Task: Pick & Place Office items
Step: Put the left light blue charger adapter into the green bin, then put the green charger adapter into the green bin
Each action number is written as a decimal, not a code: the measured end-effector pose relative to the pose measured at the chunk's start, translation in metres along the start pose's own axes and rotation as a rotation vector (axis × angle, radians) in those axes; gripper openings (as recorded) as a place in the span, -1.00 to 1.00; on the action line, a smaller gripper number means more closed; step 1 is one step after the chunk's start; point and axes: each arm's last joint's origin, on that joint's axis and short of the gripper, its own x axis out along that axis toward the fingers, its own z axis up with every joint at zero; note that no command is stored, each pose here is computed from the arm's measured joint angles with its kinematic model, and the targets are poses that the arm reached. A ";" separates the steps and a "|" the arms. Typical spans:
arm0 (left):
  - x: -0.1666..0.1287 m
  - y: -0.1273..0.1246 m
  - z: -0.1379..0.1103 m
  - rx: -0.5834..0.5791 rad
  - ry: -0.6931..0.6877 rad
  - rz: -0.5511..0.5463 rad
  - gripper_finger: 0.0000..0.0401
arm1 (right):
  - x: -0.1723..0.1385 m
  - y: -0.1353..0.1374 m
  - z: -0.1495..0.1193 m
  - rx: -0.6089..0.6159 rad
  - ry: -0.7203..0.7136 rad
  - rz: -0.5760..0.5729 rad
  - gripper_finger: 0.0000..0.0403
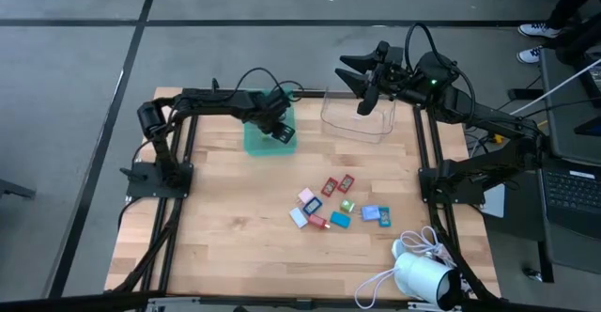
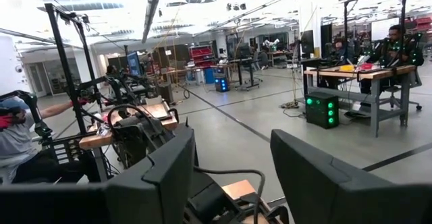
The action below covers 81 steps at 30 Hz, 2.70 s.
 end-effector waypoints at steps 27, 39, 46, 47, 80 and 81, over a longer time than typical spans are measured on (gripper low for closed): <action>-0.091 -0.028 0.010 0.096 -0.379 -0.276 0.36 | 0.000 0.020 -0.021 0.184 0.228 0.208 0.00; -0.230 -0.057 -0.059 0.212 -0.829 -0.391 0.20 | -0.004 0.061 -0.100 0.054 0.733 -0.023 0.00; -0.243 -0.075 -0.109 0.207 -0.792 -0.358 0.19 | -0.030 0.069 -0.164 0.037 1.091 -0.208 0.00; -0.244 -0.078 -0.115 0.214 -0.793 -0.351 0.19 | -0.035 0.072 -0.171 0.037 1.119 -0.216 0.00; -0.235 -0.097 -0.138 0.242 -0.764 -0.321 0.19 | -0.072 0.115 -0.309 0.230 1.433 -0.138 0.00; -0.235 -0.096 -0.138 0.242 -0.763 -0.320 0.19 | -0.073 0.114 -0.312 0.223 1.452 -0.136 0.00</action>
